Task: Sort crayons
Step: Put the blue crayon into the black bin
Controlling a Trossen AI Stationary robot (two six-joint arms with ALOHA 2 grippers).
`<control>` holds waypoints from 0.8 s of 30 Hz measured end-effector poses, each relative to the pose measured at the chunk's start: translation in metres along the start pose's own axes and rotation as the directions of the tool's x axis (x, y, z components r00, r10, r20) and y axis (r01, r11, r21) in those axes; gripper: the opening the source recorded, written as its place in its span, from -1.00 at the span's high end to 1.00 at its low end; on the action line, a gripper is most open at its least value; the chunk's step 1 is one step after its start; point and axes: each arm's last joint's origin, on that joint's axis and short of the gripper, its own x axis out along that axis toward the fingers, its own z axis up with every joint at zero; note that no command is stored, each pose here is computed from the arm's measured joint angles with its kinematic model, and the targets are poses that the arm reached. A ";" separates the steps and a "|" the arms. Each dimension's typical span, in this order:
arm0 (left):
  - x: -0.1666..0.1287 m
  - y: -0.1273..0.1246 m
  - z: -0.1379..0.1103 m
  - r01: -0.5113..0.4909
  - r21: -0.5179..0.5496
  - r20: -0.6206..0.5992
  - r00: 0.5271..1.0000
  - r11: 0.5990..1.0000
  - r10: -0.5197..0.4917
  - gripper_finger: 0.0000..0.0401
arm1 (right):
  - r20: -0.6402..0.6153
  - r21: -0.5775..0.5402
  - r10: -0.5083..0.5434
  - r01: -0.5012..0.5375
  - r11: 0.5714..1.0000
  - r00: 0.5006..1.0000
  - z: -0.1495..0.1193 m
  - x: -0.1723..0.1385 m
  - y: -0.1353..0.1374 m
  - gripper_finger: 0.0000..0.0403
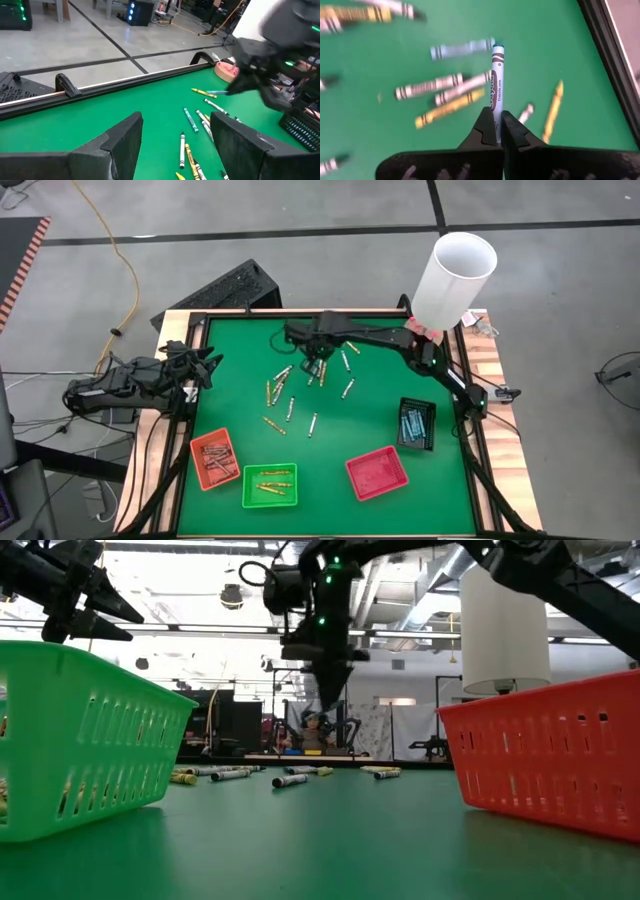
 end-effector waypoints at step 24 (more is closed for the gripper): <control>0.000 0.000 0.000 0.003 0.001 -0.003 1.000 1.000 -0.003 -0.11 | -0.116 0.434 -0.237 0.264 0.861 0.964 -0.195 -0.062 0.063 0.99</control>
